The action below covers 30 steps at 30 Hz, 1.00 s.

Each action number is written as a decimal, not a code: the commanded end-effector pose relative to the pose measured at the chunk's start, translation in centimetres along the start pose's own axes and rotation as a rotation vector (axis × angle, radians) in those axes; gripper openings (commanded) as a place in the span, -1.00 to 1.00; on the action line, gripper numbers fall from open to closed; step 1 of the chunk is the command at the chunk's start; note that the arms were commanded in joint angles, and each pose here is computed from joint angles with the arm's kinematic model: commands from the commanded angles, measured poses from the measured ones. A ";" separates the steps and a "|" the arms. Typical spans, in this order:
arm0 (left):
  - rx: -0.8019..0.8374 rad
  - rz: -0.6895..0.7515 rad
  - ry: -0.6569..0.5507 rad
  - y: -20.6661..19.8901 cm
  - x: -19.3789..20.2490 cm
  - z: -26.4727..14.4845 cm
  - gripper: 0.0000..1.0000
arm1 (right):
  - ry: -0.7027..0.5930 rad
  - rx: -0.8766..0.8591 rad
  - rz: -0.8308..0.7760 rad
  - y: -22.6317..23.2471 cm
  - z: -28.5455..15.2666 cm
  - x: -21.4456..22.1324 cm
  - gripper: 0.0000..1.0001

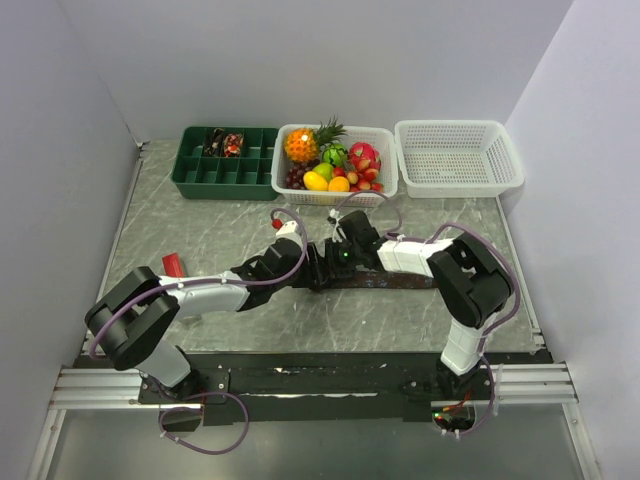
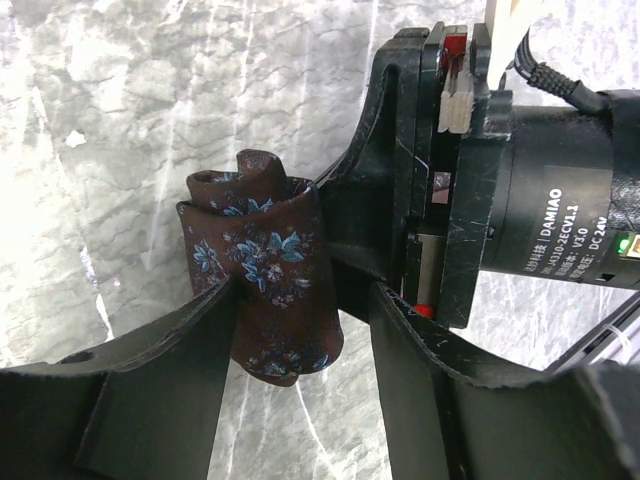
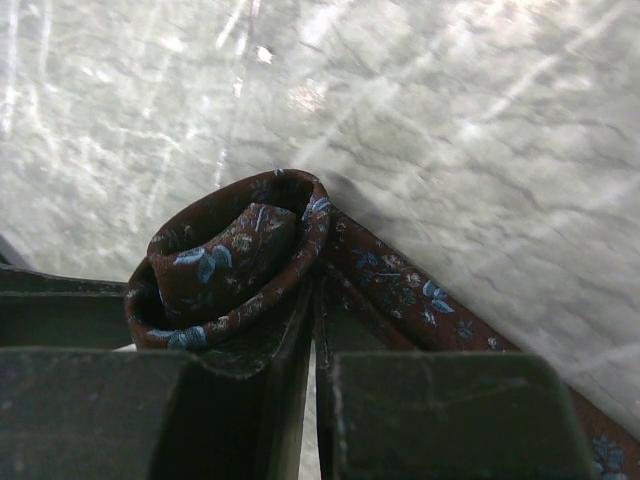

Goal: Roll the ties
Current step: Roll the tie at the center of the board.

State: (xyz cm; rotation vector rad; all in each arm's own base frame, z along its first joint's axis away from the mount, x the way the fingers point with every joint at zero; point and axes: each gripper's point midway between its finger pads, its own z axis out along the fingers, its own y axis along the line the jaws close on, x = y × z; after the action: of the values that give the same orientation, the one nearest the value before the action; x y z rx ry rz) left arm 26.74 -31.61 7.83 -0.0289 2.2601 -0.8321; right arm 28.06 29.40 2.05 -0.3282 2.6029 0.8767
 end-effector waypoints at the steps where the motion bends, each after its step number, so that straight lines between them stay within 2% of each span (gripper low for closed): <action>1: 0.066 -0.010 -0.035 -2.0 -1.1 -0.1 0.18 | -0.019 0.096 -0.051 -0.5 -2.0 -0.9 -0.75; 13: 0.075 -0.003 -0.036 -2.3 -1.2 -0.1 0.19 | -0.036 0.182 -0.084 -1.5 -3.4 -1.5 -0.74; 22: 0.170 -0.005 -0.080 -4.0 -2.1 -1.1 0.18 | -0.036 0.107 -0.065 -0.8 -2.3 -1.1 -0.74; 30: 0.250 -0.068 -0.100 -4.1 -1.1 -1.0 0.00 | -0.040 0.034 -0.031 -0.9 -1.1 -0.4 -0.75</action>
State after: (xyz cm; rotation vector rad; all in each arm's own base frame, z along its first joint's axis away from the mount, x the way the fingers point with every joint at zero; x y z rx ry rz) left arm 26.37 -32.73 9.05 -0.0141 2.1678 -0.9675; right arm 27.73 27.23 2.25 -0.3553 2.6167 0.7380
